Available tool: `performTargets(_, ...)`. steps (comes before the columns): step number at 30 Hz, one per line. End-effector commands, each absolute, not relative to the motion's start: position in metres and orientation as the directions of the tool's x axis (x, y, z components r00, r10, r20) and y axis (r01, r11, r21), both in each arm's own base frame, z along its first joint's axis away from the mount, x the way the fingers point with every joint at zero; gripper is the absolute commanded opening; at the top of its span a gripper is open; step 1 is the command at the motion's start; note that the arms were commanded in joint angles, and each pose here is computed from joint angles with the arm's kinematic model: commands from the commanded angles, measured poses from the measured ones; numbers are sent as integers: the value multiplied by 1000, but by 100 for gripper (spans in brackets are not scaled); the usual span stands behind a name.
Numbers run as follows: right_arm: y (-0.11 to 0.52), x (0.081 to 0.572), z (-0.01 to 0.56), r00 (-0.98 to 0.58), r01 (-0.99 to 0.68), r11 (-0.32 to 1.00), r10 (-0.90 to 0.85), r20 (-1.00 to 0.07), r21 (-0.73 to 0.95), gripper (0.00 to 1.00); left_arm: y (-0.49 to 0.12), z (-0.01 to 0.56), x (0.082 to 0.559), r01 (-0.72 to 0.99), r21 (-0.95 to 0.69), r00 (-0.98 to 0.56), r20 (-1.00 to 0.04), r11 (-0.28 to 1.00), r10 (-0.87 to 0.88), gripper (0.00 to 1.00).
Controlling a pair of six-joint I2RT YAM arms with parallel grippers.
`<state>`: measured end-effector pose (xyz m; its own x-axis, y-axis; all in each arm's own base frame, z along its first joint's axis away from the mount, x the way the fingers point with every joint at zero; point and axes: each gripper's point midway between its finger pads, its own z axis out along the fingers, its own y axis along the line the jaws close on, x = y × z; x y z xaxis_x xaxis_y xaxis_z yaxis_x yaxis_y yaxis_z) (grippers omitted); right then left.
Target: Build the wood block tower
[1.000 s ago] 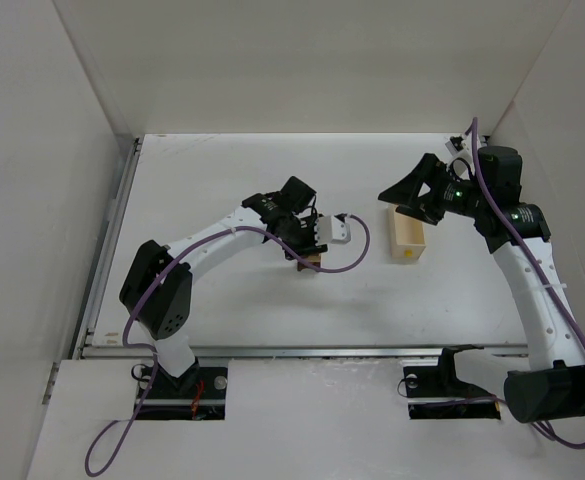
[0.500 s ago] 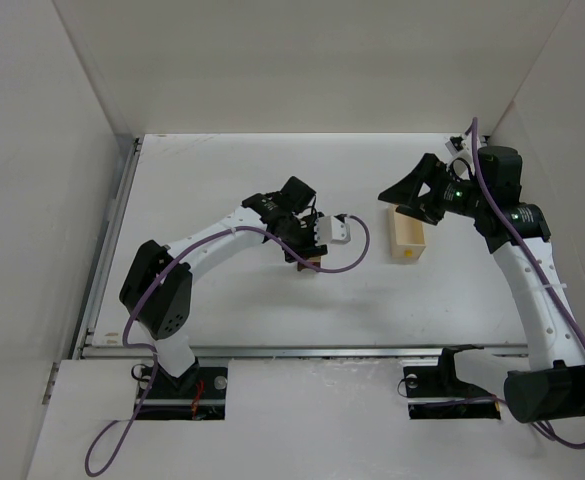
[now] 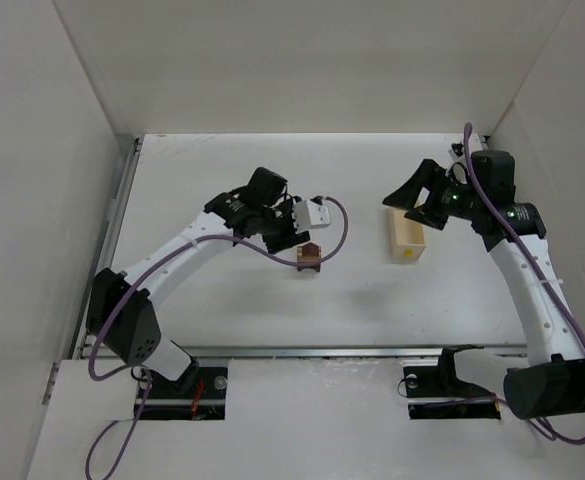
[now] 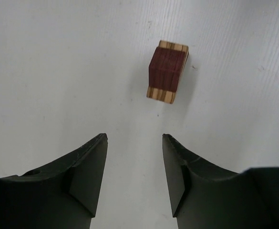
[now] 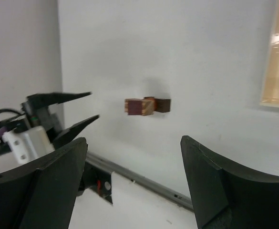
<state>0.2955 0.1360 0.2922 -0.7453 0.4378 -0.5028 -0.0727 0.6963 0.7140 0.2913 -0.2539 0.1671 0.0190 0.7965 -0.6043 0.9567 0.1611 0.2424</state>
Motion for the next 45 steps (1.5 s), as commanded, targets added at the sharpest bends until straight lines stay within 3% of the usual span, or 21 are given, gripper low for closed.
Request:
performTargets(1,117,305,266,-716,24,789,442,-540,614,85,-234,161,290,923,242,-98,-603,299,792,47)
performTargets(7,138,308,223,-771,66,844,382,-510,532,84,-198,147,308,738,270,-350,-630,618,693,48)
performTargets(15,177,315,214,-799,-2,878,286,-529,478,84,-170,146,319,546,299,-458,-676,782,578,51)
performTargets(21,201,321,198,-808,0,895,263,-528,446,84,-161,144,323,453,298,-494,-700,840,515,57)
performTargets(30,245,326,175,-838,-42,919,181,-515,392,84,-152,145,326,398,324,-496,-711,858,499,58)
performTargets(45,263,324,144,-869,-28,938,148,-473,346,84,-142,148,329,359,335,-496,-722,871,482,62)
